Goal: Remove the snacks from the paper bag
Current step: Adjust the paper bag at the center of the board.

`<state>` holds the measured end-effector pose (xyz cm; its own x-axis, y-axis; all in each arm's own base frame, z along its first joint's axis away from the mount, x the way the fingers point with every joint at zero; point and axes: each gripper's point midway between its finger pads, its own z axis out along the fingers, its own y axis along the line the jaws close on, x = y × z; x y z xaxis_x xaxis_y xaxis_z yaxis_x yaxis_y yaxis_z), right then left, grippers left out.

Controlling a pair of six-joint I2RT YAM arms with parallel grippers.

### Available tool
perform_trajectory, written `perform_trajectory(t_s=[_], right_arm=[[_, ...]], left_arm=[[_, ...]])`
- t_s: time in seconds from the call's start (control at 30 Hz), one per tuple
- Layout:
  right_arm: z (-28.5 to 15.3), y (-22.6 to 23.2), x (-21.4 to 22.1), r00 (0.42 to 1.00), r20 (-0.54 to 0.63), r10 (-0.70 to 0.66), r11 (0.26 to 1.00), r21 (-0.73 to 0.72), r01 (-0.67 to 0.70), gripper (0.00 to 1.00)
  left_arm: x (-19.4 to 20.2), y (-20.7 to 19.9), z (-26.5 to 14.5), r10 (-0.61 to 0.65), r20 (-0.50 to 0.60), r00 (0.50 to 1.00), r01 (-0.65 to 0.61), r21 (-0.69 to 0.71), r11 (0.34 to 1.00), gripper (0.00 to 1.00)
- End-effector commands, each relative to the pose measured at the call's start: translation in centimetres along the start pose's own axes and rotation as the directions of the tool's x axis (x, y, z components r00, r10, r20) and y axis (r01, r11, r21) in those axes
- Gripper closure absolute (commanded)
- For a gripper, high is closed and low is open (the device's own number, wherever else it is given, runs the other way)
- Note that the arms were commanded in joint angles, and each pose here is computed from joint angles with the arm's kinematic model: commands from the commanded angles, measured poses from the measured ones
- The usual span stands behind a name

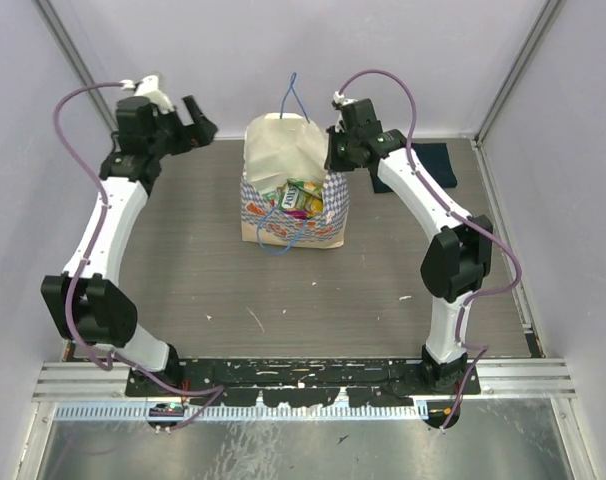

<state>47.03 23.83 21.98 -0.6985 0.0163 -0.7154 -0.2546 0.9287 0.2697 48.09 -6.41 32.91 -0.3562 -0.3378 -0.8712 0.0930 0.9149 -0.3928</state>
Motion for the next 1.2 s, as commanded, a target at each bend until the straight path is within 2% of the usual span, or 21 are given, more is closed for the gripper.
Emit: perform_trajectory(t_s=[0.0,0.2,0.33,0.4,0.57,0.7,0.9,0.93,1.0,1.1,1.17], right_arm=[[-4.6,2.3,-3.4,0.991,0.128,-0.033,0.997,-0.071,0.042,0.91],[-5.5,1.5,-2.9,0.991,0.122,-0.045,0.998,-0.032,0.05,0.89],[-5.8,1.0,-2.6,0.992,0.12,-0.028,1.0,-0.006,0.029,0.88],[-5.8,1.0,-2.4,0.993,0.115,-0.023,1.0,-0.008,0.024,0.88],[-5.5,0.3,-2.0,0.994,0.107,-0.016,1.0,0.022,0.013,0.88],[-4.7,-0.3,-1.5,0.996,0.087,-0.014,0.999,0.05,0.009,0.88],[-4.2,-0.7,-1.6,0.997,0.07,-0.027,0.997,0.08,0.021,0.91],[-4.3,-0.7,-2.0,0.997,0.075,-0.029,0.996,0.082,0.022,0.93],[-4.5,-0.5,-2.6,0.996,0.083,-0.031,0.996,0.081,0.024,0.95],[-5.1,0.0,-4.1,0.993,0.115,-0.033,0.997,0.073,0.024,0.97],[-5.2,0.3,-5.3,0.989,0.14,-0.039,0.997,0.069,0.029,0.99]], left_arm=[[-1.3,-11.4,-4.3,0.158,0.093,0.983,-0.173,0.189,0.967,0.02],[2.5,-12.3,-1.0,0.221,-0.061,0.973,-0.206,0.189,0.96,0.02],[4.1,-10.3,0.9,0.403,-0.104,0.909,-0.408,-0.035,0.912,0.02],[4.6,-9.7,1.2,0.435,-0.115,0.893,-0.445,-0.079,0.892,0.02],[5.4,-8.4,1.6,0.443,-0.142,0.885,-0.46,-0.121,0.88,0.02],[8.1,-7.7,2.6,0.443,-0.228,0.867,-0.473,-0.103,0.875,0.02],[9.5,-6.1,3.3,0.38,-0.24,0.893,-0.417,-0.127,0.9,0.0],[9.2,-5.8,3.5,0.363,-0.235,0.902,-0.399,-0.129,0.908,0.04],[8.3,-5.7,3.8,0.338,-0.228,0.913,-0.372,-0.124,0.92,0.22],[7.0,-5.4,4.0,0.326,-0.23,0.917,-0.36,-0.123,0.925,0.6],[6.5,-5.4,4.3,0.325,-0.233,0.916,-0.358,-0.113,0.927,0.78]])
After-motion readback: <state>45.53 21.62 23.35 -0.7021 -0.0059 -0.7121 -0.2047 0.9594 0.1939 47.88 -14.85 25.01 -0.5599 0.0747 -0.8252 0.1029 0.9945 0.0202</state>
